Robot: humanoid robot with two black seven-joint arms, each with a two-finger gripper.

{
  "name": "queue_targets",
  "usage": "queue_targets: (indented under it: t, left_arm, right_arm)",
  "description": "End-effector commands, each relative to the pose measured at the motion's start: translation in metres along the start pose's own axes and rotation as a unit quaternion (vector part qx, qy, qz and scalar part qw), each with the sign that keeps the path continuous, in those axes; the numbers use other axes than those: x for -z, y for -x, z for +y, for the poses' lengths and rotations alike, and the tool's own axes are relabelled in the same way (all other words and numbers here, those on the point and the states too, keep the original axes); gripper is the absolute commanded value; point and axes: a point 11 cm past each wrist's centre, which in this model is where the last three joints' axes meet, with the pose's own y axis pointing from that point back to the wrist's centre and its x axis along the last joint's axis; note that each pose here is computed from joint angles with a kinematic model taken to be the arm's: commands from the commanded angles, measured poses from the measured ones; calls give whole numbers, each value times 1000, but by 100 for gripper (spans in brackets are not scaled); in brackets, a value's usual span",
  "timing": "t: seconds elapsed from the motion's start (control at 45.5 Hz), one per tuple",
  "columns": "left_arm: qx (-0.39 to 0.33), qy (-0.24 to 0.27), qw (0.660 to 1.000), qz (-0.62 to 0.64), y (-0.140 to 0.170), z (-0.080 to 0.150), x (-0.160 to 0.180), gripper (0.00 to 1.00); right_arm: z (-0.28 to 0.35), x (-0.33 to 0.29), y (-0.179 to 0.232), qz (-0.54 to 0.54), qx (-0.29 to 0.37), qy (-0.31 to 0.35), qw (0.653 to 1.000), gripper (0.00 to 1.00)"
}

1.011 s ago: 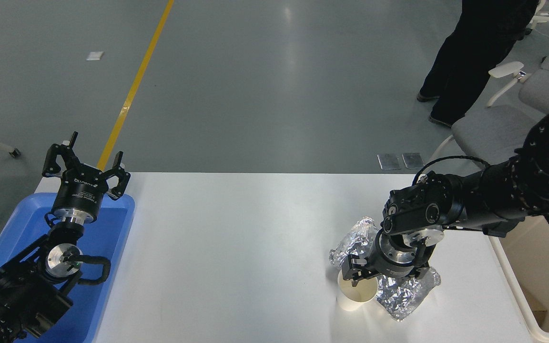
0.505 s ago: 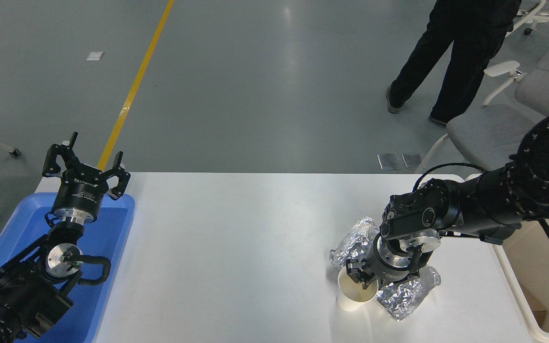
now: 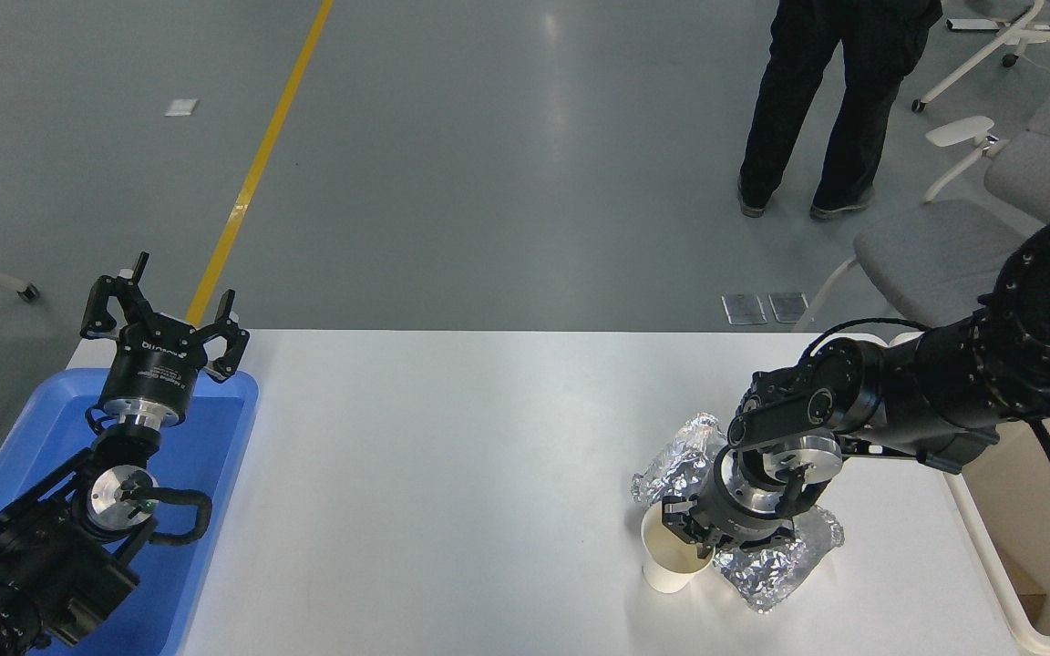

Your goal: Pick up paper cup place in dustbin

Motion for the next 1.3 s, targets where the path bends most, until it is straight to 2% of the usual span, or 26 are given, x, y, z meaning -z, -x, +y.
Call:
queue_targets:
  t: [0.0, 0.198, 0.396, 0.725, 0.923, 1.275]
  left_arm:
    - [0, 0, 1000, 0, 0, 0, 0, 99]
    - [0, 0, 1000, 0, 0, 0, 0, 99]
    - [0, 0, 1000, 0, 0, 0, 0, 99]
    - [0, 1, 1000, 0, 0, 0, 0, 99]
    - [0, 1, 1000, 0, 0, 0, 0, 99]
    - [-1, -1, 1000, 0, -1, 1, 0, 99]
  right_arm:
    - [27, 1, -2, 5, 57, -19, 998, 0]
    - [108, 6, -19, -7, 118, -91, 989, 0]
    - [181, 5, -34, -13, 56, -128, 990, 0]
    - [264, -2, -44, -12, -41, -131, 990, 0]
    - [293, -13, -49, -23, -84, -120, 989, 0]
    - [294, -22, -52, -34, -89, -112, 989, 0]
